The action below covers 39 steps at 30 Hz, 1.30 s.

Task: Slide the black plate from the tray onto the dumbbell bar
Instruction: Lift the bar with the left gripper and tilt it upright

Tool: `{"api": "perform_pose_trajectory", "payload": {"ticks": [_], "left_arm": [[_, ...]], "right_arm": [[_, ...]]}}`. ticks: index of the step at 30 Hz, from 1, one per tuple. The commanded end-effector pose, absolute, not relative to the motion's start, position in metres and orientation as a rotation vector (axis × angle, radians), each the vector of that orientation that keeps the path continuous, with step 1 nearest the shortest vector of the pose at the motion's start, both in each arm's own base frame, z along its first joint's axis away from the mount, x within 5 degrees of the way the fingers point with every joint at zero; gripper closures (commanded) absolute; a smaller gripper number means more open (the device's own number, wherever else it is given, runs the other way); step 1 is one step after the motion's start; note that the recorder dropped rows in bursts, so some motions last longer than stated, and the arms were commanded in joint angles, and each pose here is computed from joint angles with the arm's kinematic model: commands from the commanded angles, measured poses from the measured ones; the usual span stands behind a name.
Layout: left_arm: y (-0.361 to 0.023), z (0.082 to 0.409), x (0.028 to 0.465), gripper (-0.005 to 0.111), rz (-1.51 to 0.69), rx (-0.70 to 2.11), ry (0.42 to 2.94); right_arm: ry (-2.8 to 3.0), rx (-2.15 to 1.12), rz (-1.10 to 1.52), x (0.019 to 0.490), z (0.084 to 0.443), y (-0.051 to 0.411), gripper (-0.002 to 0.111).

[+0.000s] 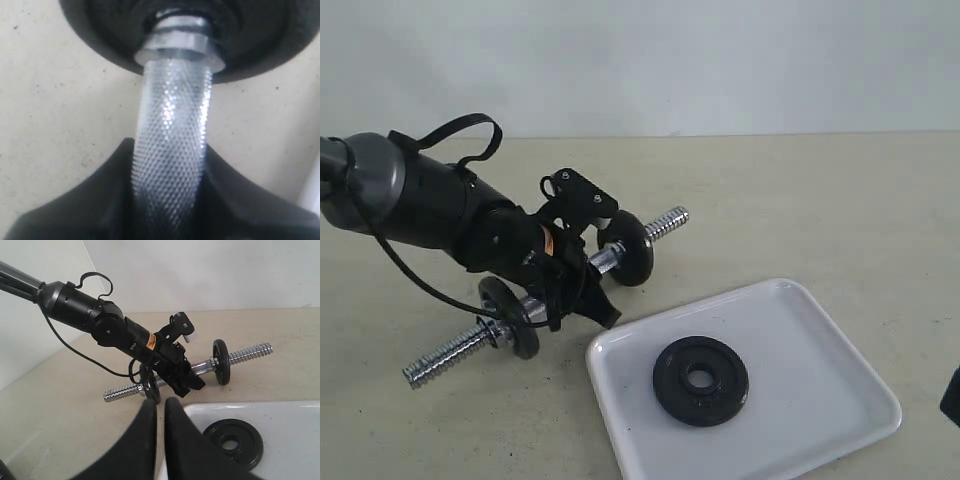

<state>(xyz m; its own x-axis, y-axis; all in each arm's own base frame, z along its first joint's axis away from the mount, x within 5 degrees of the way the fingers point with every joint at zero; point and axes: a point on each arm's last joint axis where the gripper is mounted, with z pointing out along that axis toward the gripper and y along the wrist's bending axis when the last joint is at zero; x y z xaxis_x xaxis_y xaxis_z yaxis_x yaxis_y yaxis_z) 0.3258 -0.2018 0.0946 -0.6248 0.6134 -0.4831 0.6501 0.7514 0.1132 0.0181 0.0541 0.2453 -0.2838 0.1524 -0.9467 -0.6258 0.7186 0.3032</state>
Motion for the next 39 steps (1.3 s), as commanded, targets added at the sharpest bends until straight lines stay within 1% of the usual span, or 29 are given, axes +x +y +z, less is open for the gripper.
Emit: {"api": "perform_pose_trajectory", "payload": {"ticks": [1, 6, 9, 13, 21, 34, 39], "left_arm": [[-0.198, 0.067, 0.314, 0.102, -0.082, 0.939, 2.598], [-0.194, 0.066, 0.31, 0.102, -0.05, 0.961, 2.659], [-0.192, 0.071, 0.309, 0.102, -0.028, 1.004, 2.636], [-0.188, 0.085, 0.304, 0.102, -0.008, 1.057, 2.569], [-0.176, 0.119, 0.287, 0.102, 0.001, 1.075, 2.488], [-0.154, 0.154, 0.248, 0.102, -0.058, 1.029, 2.357], [-0.149, 0.174, 0.238, 0.102, -0.1, 0.963, 2.285]], "right_arm": [[1.696, -0.386, 0.782, 0.019, 0.245, 0.054, 0.106], [1.697, -0.387, 0.783, 0.018, 0.244, 0.054, 0.106], [1.698, -0.389, 0.783, 0.018, 0.244, 0.054, 0.106], [1.698, -0.389, 0.783, 0.018, 0.244, 0.054, 0.106], [1.698, -0.389, 0.783, 0.018, 0.244, 0.054, 0.106], [1.701, -0.393, 0.786, 0.018, 0.244, 0.054, 0.106], [1.701, -0.393, 0.786, 0.018, 0.244, 0.054, 0.106]]}}
